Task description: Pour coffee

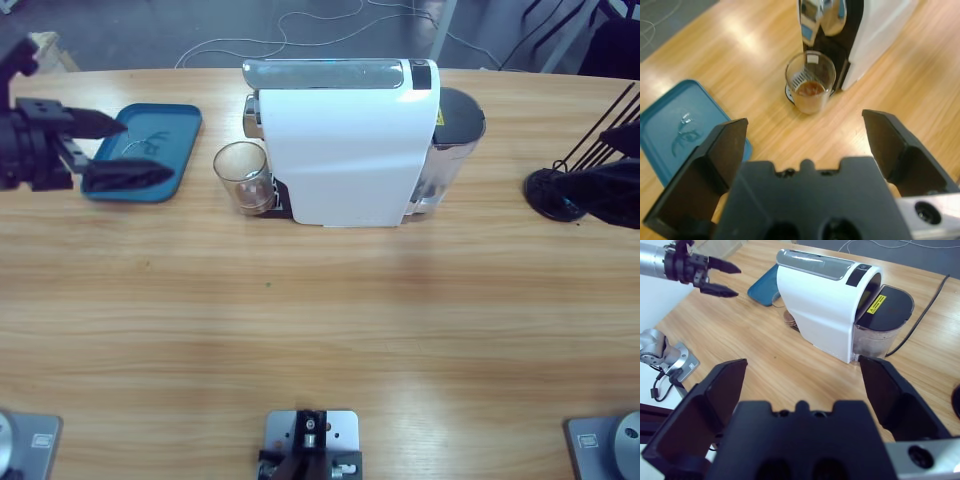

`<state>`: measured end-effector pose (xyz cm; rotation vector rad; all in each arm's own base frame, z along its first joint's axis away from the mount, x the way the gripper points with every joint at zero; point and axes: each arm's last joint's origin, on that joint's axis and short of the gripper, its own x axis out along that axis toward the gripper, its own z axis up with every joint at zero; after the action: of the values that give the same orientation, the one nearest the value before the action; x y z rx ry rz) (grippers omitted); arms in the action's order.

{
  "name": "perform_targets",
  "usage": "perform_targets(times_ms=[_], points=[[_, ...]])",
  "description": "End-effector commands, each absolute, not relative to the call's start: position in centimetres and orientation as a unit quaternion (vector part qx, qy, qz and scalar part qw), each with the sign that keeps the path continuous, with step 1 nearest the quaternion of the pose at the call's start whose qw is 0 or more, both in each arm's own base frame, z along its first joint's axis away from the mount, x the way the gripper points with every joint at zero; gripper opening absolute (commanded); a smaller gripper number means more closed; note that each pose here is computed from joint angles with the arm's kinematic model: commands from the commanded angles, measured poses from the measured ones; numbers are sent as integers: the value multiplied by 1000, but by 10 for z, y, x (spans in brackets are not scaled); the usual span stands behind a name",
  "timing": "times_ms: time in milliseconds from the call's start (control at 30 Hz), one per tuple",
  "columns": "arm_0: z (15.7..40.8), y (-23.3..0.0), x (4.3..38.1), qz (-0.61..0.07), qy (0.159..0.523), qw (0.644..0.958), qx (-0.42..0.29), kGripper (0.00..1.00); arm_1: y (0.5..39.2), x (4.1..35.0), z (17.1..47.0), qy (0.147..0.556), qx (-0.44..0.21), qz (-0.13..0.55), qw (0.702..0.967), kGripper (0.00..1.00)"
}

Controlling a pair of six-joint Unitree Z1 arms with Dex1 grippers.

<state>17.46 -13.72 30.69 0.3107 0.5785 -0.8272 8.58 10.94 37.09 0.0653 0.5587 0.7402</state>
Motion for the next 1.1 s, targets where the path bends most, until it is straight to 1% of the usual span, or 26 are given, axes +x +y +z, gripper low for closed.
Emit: perform_targets(times_ms=[33, 167, 400, 433, 500, 533, 600, 733, 800, 900, 967, 1100], points=[[319, -136, 178, -359, 293, 870, 167, 991, 103, 79, 360, 272, 27, 367, 889, 1000], [324, -140, 184, -356, 300, 868, 171, 991, 104, 80, 359, 272, 26, 364, 890, 1000], [318, -142, 185, -357, 308, 863, 178, 991, 104, 80, 356, 273, 25, 365, 889, 1000], [318, -141, 183, -363, 301, 861, 188, 991, 104, 79, 356, 274, 25, 365, 889, 1000], [322, -136, 175, -382, 272, 857, 215, 991, 104, 79, 357, 272, 27, 367, 889, 1000], [321, -135, 174, -387, 265, 854, 227, 991, 104, 79, 358, 271, 29, 370, 888, 1000], [317, -133, 176, -398, 265, 845, 238, 990, 104, 79, 359, 271, 31, 376, 885, 1000], [302, -130, 192, -447, 276, 818, 236, 990, 103, 76, 361, 270, 35, 389, 880, 996], [291, -134, 202, -469, 271, 806, 239, 987, 102, 75, 361, 271, 35, 392, 879, 996], [275, -142, 217, -498, 245, 797, 238, 987, 101, 74, 359, 279, 27, 390, 877, 998], [259, -149, 228, -517, 229, 791, 235, 987, 100, 73, 358, 280, 24, 390, 877, 997], [232, -157, 241, -533, 201, 786, 242, 977, 99, 72, 357, 281, 23, 390, 877, 996]])
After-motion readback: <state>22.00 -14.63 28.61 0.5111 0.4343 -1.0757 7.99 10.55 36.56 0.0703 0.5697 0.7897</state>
